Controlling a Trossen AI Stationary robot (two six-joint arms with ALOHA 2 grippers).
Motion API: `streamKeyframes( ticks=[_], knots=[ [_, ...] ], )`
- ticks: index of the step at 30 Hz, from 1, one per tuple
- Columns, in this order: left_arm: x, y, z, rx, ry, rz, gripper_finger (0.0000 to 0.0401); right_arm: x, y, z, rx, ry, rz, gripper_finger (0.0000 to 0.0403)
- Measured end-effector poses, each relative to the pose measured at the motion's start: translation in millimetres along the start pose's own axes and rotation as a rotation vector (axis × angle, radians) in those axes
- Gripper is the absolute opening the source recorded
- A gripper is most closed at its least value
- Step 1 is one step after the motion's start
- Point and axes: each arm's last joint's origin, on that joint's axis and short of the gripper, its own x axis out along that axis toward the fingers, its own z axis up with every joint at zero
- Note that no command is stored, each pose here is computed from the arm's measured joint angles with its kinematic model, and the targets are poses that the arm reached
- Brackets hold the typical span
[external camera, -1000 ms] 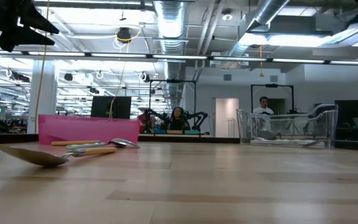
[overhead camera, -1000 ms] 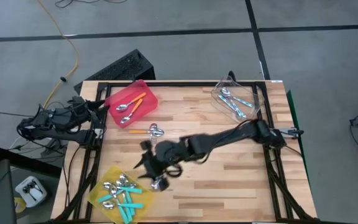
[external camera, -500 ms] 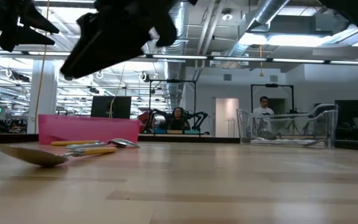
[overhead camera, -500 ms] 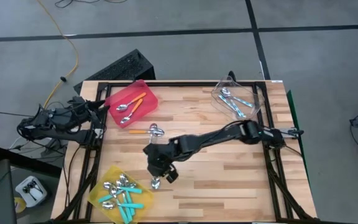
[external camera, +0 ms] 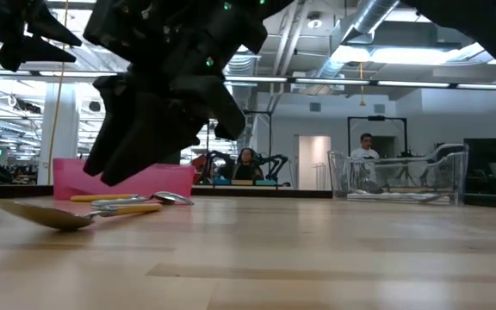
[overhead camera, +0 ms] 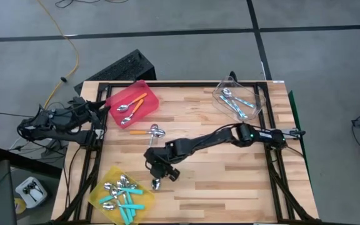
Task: Sort silverware by color (type)
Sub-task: Put the orange spoon into the red bin
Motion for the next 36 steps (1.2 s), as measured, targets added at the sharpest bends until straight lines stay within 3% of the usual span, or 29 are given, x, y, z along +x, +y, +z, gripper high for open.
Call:
streamKeyframes(
  ticks=[16, 24, 31, 36],
  knots=[
    [0, 0, 0, 0.001, 0.000, 0.001, 0.0205, -5, -15, -15, -0.009, -0.103, 0.098, 0.0191],
    [0, 0, 0, 0.000, 0.000, 0.001, 0.0205, -6, -19, -15, -0.036, -0.119, 0.085, 0.0191],
    [0, 0, 0, 0.001, 0.000, 0.001, 0.0205, 22, -13, -29, -0.010, -0.126, 0.135, 0.0191],
    [0, 0, 0, 0.000, 0.000, 0.001, 0.0205, 24, -12, -31, 0.018, -0.111, 0.148, 0.0191]
  ],
)
